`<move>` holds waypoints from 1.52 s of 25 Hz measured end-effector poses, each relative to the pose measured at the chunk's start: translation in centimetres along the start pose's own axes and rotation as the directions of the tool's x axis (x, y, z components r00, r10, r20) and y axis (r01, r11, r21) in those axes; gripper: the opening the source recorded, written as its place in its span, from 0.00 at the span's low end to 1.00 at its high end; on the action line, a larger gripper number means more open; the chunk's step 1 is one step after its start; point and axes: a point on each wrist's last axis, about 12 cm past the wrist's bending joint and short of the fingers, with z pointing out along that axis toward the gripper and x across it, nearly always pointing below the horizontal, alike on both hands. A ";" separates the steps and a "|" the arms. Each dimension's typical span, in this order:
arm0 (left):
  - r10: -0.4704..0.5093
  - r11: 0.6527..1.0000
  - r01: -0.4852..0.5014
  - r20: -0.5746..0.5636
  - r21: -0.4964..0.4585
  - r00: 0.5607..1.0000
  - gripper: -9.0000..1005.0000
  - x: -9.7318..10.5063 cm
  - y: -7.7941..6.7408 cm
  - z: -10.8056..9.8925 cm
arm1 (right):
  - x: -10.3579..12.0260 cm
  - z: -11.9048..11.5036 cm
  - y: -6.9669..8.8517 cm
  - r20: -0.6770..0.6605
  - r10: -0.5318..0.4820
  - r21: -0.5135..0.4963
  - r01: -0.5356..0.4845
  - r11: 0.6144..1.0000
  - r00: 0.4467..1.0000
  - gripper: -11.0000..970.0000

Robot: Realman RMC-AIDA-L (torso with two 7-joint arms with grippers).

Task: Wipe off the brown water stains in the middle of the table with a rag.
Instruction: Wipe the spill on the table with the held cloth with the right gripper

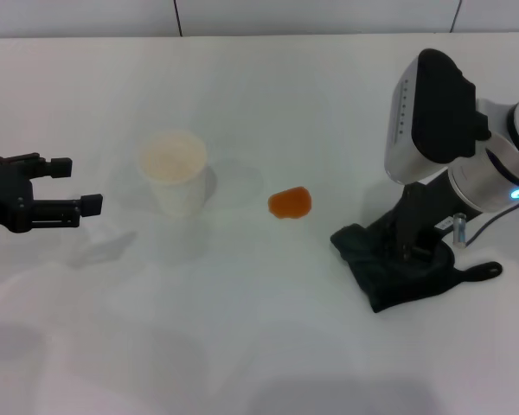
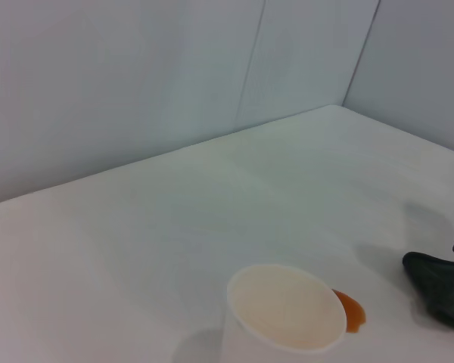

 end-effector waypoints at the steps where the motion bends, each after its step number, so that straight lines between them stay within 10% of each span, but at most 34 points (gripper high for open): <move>1: 0.000 1.000 0.000 -0.001 0.000 1.000 0.89 0.0 0.0 0.0 | -0.2 -0.2 0.0 0.005 -0.006 0.003 0.006 1.000 1.000 0.13; 17: -0.003 1.000 0.003 -0.005 0.003 1.000 0.89 0.1 -0.1 0.0 | -4.3 -1.5 0.0 0.071 -0.137 0.072 0.132 0.989 0.988 0.13; 38: -0.001 1.000 0.001 0.001 0.003 1.000 0.89 0.0 -0.1 0.1 | -7.2 2.7 2.5 -0.075 -0.406 0.076 0.411 0.908 0.911 0.13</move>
